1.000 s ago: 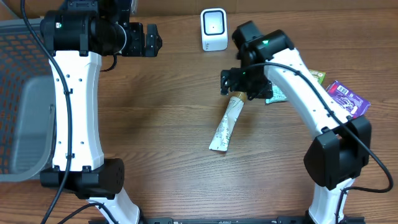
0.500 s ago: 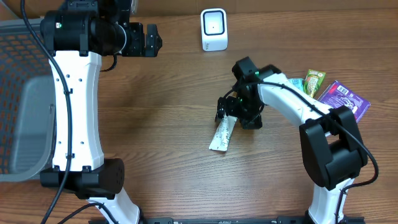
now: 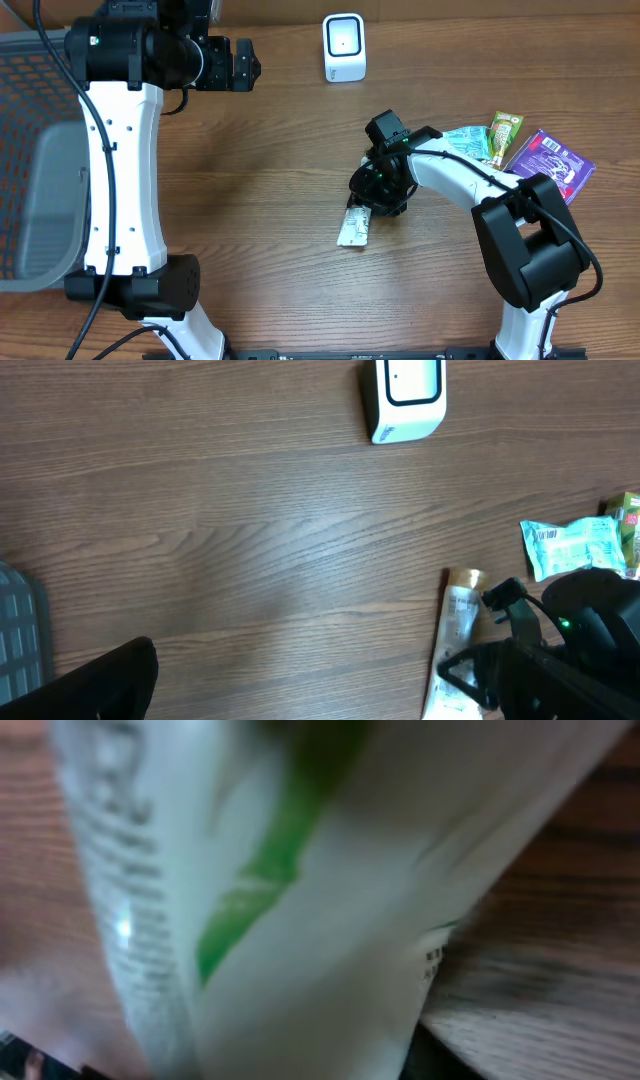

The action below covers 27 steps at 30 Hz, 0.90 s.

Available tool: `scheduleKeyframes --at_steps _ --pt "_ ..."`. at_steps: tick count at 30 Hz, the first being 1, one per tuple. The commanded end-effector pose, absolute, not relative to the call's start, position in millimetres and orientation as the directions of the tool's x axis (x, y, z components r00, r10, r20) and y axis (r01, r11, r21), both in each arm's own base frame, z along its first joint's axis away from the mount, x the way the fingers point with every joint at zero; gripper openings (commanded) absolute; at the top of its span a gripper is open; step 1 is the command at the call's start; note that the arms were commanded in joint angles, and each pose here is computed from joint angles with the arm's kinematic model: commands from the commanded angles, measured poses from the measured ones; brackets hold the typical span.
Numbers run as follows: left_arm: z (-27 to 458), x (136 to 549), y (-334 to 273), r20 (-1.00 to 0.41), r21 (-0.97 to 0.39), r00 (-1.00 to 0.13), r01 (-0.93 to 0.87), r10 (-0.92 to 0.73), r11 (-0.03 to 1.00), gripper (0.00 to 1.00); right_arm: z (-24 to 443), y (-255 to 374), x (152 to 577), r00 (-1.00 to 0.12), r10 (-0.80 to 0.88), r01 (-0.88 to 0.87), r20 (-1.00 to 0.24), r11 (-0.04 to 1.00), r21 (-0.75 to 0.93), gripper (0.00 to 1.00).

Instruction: Scan the item barcode

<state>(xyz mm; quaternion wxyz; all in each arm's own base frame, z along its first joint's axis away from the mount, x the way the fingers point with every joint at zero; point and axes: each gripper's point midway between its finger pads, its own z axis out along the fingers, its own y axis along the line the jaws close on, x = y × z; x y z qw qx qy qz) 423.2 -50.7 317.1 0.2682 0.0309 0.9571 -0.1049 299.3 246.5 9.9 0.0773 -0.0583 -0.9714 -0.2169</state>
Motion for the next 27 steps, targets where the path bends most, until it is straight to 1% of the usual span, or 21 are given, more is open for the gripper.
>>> scheduleKeyframes --at_steps 1,3,6,8,11,13,15,18,20,23,25,26,27 --pt "324.2 422.4 -54.7 -0.533 -0.198 -0.846 0.115 -0.009 0.973 1.0 4.1 244.4 303.8 -0.984 0.075 0.136 0.159 0.898 0.419 0.25" --pt "324.2 422.3 -54.9 -0.533 -0.199 -0.846 0.115 -0.009 0.973 1.0 8.4 245.0 313.5 -0.993 0.03 0.076 0.11 0.894 0.441 0.17" --pt "324.3 422.4 -54.9 -0.533 -0.199 -0.846 0.115 -0.009 0.973 1.0 19.6 249.2 330.4 -0.997 -0.071 -0.059 0.007 0.881 0.469 0.04" --pt "324.2 422.4 -54.8 -0.533 -0.198 -0.846 0.115 -0.009 0.973 1.0 29.0 254.4 342.3 -0.987 -0.143 -0.161 -0.073 0.863 0.479 0.04" --pt "324.3 422.4 -54.9 -0.533 -0.199 -0.846 0.115 -0.009 0.973 1.0 40.1 262.8 359.0 -0.943 -0.259 -0.33 -0.21 0.819 0.47 0.04" --pt "324.2 422.3 -54.9 -0.533 -0.199 -0.846 0.115 -0.009 0.973 0.99 43.1 266.5 366.6 -0.916 -0.296 -0.394 -0.272 0.796 0.459 0.04" --pt "324.3 422.4 -54.9 -0.533 -0.199 -0.846 0.115 -0.009 0.973 1.0 44.9 269.5 372.3 -0.901 -0.306 -0.421 -0.307 0.785 0.454 0.04" --pt "324.2 422.4 -54.8 -0.533 -0.198 -0.846 0.115 -0.009 0.973 1.0 48.5 274.8 374.0 -0.895 -0.305 -0.433 -0.325 0.766 0.475 0.04" --pt "324.2 422.3 -54.9 -0.533 -0.198 -0.846 0.115 -0.008 0.973 1.0 48.7 275.0 374.4 -0.893 -0.308 -0.438 -0.329 0.765 0.473 0.18" --pt "324.2 422.4 -54.8 -0.533 -0.198 -0.846 0.115 -0.008 0.973 1.0 47.4 274.3 373.0 -0.896 -0.307 -0.433 -0.321 0.766 0.474 0.3" --pt "324.3 422.4 -54.9 -0.533 -0.199 -0.846 0.115 -0.009 0.973 1.0 46.7 273.5 371.3 -0.903 -0.3 -0.42 -0.308 0.772 0.478 0.44" --pt "324.3 422.4 -54.8 -0.533 -0.198 -0.846 0.115 -0.009 0.973 1.0 46.1 272.7 370.1 -0.905 -0.3 -0.415 -0.301 0.774 0.479 0.49" --pt "324.3 422.4 -54.9 -0.533 -0.199 -0.846 0.115 -0.009 0.973 1.0 45.4 271.8 368.8 -0.911 -0.295 -0.405 -0.29 0.778 0.481 0.52"
